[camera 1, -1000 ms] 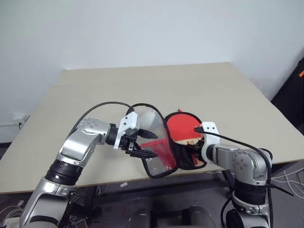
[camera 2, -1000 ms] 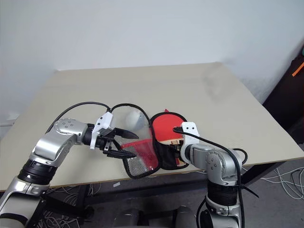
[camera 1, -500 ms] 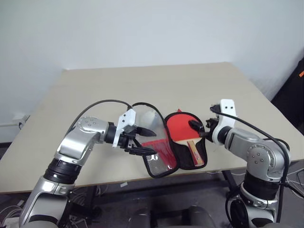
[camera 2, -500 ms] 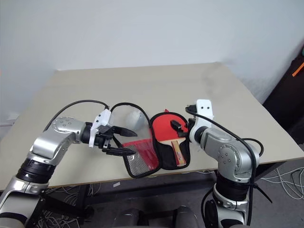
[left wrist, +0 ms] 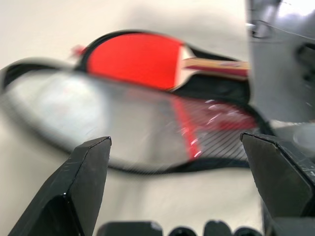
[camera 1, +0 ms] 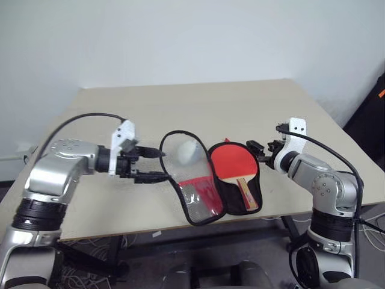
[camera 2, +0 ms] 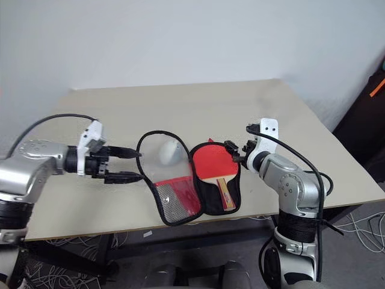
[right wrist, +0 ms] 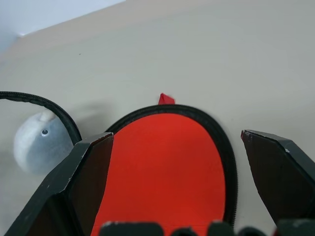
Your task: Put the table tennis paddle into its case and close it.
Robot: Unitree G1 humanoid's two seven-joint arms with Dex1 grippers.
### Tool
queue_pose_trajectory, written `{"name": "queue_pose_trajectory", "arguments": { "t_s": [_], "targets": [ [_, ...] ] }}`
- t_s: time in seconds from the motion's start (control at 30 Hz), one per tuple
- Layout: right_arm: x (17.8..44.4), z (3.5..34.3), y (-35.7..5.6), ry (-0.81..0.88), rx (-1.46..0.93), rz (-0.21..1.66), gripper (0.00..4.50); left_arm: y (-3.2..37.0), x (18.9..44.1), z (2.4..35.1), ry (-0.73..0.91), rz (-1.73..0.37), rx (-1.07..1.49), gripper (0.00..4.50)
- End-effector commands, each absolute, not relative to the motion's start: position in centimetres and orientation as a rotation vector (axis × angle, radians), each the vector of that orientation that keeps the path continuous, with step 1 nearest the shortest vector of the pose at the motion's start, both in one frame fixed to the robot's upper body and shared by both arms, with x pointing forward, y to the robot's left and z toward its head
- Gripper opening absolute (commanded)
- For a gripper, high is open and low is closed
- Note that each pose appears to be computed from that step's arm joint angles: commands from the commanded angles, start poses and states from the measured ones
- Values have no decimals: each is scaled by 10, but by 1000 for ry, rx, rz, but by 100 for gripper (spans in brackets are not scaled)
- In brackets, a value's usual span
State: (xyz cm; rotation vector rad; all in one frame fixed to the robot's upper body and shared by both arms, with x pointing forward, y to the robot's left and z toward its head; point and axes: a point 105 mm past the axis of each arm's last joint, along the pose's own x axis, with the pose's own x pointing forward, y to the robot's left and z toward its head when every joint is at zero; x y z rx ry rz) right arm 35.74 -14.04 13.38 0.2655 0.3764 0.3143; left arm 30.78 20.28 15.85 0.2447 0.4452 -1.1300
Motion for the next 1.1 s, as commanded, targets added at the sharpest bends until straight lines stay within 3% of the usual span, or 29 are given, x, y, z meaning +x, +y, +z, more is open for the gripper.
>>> {"name": "queue_pose_trajectory", "arguments": {
  "t_s": [0.03, 0.1, 0.17, 0.43, 0.67, 0.93, 1.1],
  "targets": [
    [364, 153, -144, 302, 286, 313, 450, 220, 310, 172, 428, -1090, 269, 356],
    [366, 152, -148, 300, 302, 309, 450, 233, 312, 165, 471, -1046, 257, 274],
    [368, 153, -152, 290, 308, 306, 450, 241, 316, 154, 513, -997, 278, 255],
    [339, 178, -157, 173, 141, 613, 450, 203, 314, 119, 583, -1132, 276, 255],
    [339, 190, -182, 121, 116, 582, 450, 149, 318, 125, 489, -1293, 220, 255],
    [317, 226, -172, -57, 215, 693, 450, 100, 332, 131, 395, -1376, 189, 255],
    [318, 234, -175, -92, 245, 672, 450, 60, 340, 123, 363, -1411, 180, 255]
  ]
}}
